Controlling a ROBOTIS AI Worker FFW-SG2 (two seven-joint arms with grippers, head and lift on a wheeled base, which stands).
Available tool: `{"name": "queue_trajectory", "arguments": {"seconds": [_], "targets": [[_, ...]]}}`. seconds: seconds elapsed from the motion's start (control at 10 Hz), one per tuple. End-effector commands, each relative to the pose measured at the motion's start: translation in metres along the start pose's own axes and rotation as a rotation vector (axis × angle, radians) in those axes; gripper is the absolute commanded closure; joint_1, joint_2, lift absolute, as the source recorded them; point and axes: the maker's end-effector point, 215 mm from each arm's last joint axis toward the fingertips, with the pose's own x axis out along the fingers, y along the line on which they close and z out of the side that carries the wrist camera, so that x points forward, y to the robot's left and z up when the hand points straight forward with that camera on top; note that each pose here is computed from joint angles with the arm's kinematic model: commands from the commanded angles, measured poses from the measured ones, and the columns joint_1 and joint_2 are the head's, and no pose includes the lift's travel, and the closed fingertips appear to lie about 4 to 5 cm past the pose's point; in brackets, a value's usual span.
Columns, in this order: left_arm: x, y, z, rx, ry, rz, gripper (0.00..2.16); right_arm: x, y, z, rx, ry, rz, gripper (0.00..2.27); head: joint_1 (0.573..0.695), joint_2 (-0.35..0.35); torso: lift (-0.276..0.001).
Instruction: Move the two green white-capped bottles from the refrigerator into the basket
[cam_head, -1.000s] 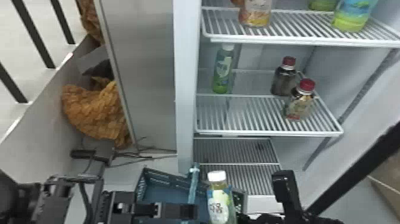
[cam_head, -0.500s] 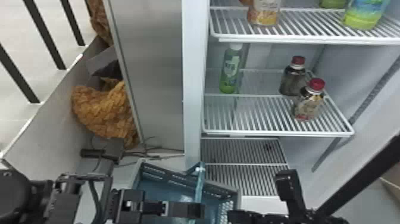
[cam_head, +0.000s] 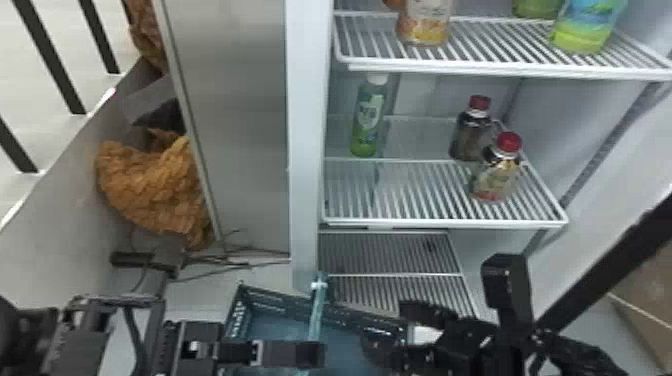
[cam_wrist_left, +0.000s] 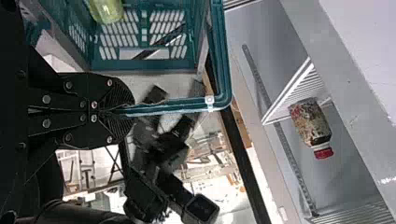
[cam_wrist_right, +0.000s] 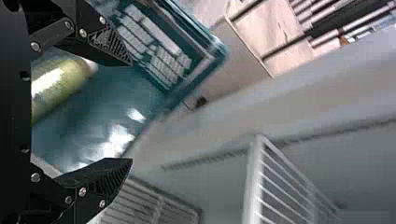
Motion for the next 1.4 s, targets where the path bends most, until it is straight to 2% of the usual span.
{"name": "queue_trajectory", "arguments": {"seconds": [0.0, 0.2, 0.3, 0.7, 1.0, 1.3], "targets": [[0.000, -0.001, 0.000, -0.001, 0.000, -0.003, 1.16, -0.016, -0.021, 0.028, -0.061, -0.080, -0.085, 0.35, 0.695, -0.115, -0.263], [0.000, 0.000, -0.001, -0.003, 0.001, -0.003, 1.16, -0.021, -0.039, 0.052, -0.101, -0.188, -0.144, 0.35, 0.695, -0.165, -0.263], [0.000, -0.002, 0.000, -0.001, 0.000, -0.007, 1.16, -0.020, -0.045, 0.058, -0.120, -0.229, -0.164, 0.35, 0.695, -0.172, -0.263], [0.001, -0.004, -0.001, -0.001, 0.002, -0.013, 1.16, -0.034, -0.058, 0.114, -0.208, -0.501, -0.253, 0.37, 0.695, -0.185, -0.263], [0.001, -0.004, -0.001, -0.001, 0.002, -0.015, 1.16, -0.037, -0.063, 0.127, -0.206, -0.580, -0.296, 0.36, 0.695, -0.195, -0.263], [0.002, -0.006, 0.000, 0.004, 0.006, -0.017, 1.16, -0.013, -0.060, 0.144, -0.170, -0.716, -0.302, 0.36, 0.695, -0.193, -0.263]]}}
